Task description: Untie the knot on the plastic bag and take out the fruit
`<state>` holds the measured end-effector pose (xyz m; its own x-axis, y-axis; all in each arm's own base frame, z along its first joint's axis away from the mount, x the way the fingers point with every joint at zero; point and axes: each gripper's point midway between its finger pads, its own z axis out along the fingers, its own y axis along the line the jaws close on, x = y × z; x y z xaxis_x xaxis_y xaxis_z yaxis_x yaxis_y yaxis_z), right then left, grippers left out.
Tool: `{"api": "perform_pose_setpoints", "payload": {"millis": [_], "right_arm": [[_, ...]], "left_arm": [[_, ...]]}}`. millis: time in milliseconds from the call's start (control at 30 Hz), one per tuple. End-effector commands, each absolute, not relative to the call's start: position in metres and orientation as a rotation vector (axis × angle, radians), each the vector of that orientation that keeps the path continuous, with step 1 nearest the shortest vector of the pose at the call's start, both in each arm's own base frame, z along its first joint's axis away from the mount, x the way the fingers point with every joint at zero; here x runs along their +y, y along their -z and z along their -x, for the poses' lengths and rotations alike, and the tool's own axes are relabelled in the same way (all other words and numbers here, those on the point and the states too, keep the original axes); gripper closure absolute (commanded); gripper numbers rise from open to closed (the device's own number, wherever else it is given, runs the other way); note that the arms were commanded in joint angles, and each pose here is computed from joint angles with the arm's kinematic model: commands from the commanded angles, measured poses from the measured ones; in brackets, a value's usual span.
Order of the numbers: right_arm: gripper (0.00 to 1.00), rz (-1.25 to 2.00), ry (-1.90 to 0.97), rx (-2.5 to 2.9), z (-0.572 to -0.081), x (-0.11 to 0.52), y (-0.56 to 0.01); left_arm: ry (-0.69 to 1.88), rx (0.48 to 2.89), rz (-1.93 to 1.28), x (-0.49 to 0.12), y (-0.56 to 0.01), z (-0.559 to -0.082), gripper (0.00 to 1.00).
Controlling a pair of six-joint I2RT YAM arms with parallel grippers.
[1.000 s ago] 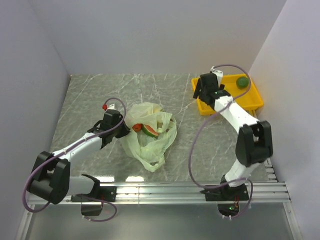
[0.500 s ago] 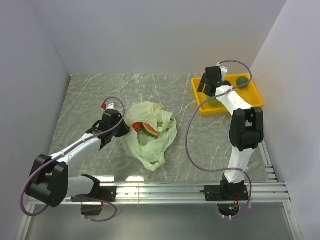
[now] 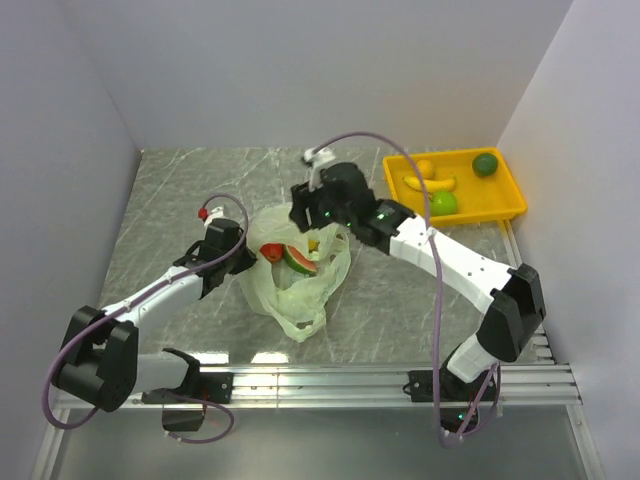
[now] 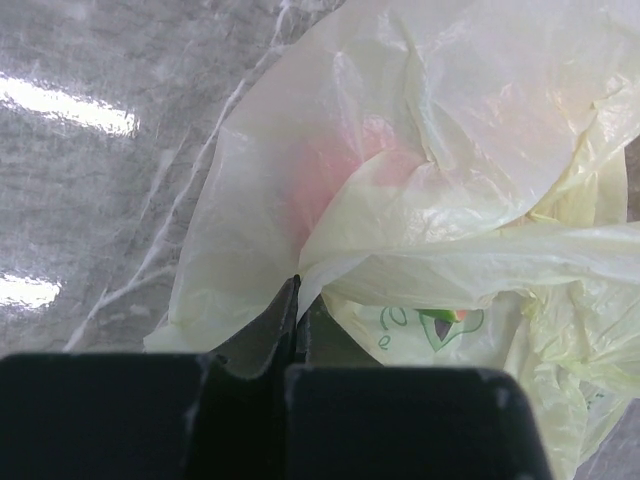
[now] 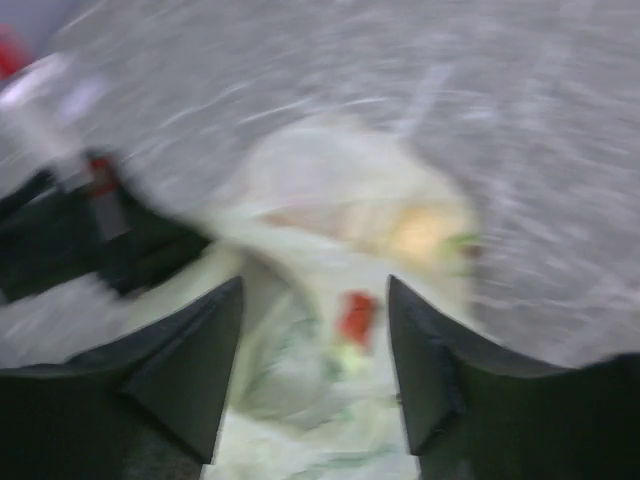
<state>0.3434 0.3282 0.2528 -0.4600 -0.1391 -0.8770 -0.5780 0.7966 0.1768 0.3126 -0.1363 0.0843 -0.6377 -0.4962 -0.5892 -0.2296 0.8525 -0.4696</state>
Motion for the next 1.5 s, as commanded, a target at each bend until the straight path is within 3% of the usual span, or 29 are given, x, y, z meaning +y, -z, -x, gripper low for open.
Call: {"api": "perform_pose_setpoints", "payload": {"millis": [0,100,267,467,533,633,667,767,1033,1167,1467], "right_arm": [[0.4,0.708,-0.732,2.022,-0.307,0.37,-0.233],[0.45,0.774,-0.804,2.067,-0.288,0.403,-0.21],[0.59,0.707,-0.809,2.155,-0.298,0.431,-0.17],[0.6,0.631,-0.739,2.214,-0.321,0.444,-0.142],[0.59,0.551,-0.693,2.211,-0.333,0.442,-0.138],[0.48,0.458,-0.624,2.207,-0.347,0.437,-0.132],[0.39,0.433,-0.607,2.202,-0.351,0.436,-0.131],[0.25,0.394,-0.572,2.186,-0.359,0.433,-0.124],[0.23,0.453,-0.597,2.157,-0.365,0.447,-0.11],[0.23,0.47,-0.618,2.159,-0.367,0.454,-0.104],[0.22,0.508,-0.577,2.237,-0.373,0.464,-0.07]], "left_arm": [[0.461,2.249,0.569,-0.135,-0.083,-0.317,0.99],[0.459,2.247,0.586,-0.134,-0.083,-0.316,0.99],[0.408,2.255,0.629,-0.126,-0.077,-0.314,0.99],[0.432,2.276,0.664,-0.127,-0.069,-0.312,0.99],[0.445,2.279,0.659,-0.13,-0.068,-0.312,0.99],[0.465,2.288,0.646,-0.133,-0.068,-0.313,0.99],[0.469,2.292,0.644,-0.134,-0.067,-0.313,0.99],[0.467,2.3,0.64,-0.135,-0.067,-0.313,0.99],[0.41,2.263,0.648,-0.126,-0.076,-0.325,0.96],[0.409,2.232,0.663,-0.12,-0.083,-0.332,0.89],[0.369,2.306,0.688,-0.114,-0.054,-0.341,0.88]]}}
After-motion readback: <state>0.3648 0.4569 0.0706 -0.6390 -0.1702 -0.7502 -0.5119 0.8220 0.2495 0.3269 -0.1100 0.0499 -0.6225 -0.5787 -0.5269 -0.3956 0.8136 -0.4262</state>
